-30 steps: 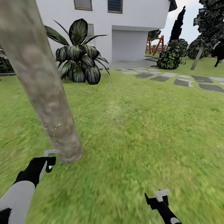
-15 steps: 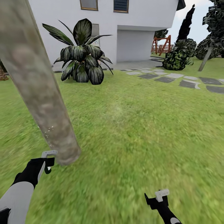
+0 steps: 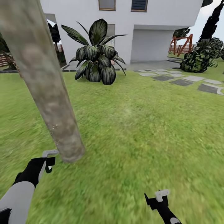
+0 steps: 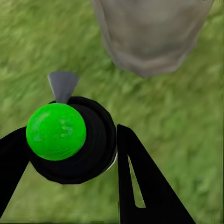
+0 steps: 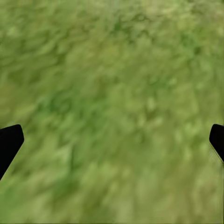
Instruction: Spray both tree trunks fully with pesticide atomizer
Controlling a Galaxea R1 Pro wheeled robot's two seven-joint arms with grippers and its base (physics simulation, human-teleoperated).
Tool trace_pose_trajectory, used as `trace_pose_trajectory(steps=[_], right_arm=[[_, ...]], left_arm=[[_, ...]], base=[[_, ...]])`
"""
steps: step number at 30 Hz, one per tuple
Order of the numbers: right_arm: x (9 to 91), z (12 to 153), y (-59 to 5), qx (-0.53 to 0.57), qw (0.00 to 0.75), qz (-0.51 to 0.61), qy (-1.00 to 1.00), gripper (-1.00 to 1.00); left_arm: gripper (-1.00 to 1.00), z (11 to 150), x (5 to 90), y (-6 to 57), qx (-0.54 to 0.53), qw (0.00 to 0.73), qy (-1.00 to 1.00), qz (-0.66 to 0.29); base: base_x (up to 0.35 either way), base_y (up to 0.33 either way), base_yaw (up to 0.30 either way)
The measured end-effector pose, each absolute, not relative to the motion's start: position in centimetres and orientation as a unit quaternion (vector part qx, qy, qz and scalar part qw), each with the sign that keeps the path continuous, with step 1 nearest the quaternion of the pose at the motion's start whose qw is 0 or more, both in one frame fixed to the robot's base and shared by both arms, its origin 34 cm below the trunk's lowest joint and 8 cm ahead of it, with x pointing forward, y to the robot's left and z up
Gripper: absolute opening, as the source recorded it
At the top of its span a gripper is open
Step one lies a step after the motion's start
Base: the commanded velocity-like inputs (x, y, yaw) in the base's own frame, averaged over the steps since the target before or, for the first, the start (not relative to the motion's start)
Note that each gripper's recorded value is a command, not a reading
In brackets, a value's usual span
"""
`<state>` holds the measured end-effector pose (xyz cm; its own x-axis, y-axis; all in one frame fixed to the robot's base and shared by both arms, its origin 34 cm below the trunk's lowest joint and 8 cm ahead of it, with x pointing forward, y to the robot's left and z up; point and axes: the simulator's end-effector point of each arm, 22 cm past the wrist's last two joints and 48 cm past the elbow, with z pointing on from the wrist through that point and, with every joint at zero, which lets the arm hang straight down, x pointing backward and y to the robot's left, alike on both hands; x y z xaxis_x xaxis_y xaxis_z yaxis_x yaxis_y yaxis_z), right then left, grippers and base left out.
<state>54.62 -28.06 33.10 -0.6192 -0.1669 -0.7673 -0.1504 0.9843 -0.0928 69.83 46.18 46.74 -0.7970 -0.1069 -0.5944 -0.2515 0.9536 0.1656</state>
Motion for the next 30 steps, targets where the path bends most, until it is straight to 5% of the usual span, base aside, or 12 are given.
trace_pose_trajectory(steps=[13, 30], right_arm=[[54.62, 33.1, -28.06, -0.088, 0.427, -0.01, 0.9, 1.0], [54.61, 33.08, -28.05, -0.088, 0.427, -0.01, 0.9, 1.0]], left_arm=[[-1.0, 46.73, 69.89, 46.03, -0.095, 0.304, 0.94, 0.118], [-1.0, 47.38, 70.69, 45.26, -0.088, 0.313, 0.939, 0.111]], base=[[0.154, -0.238, 0.021], [0.103, -0.169, 0.268]])
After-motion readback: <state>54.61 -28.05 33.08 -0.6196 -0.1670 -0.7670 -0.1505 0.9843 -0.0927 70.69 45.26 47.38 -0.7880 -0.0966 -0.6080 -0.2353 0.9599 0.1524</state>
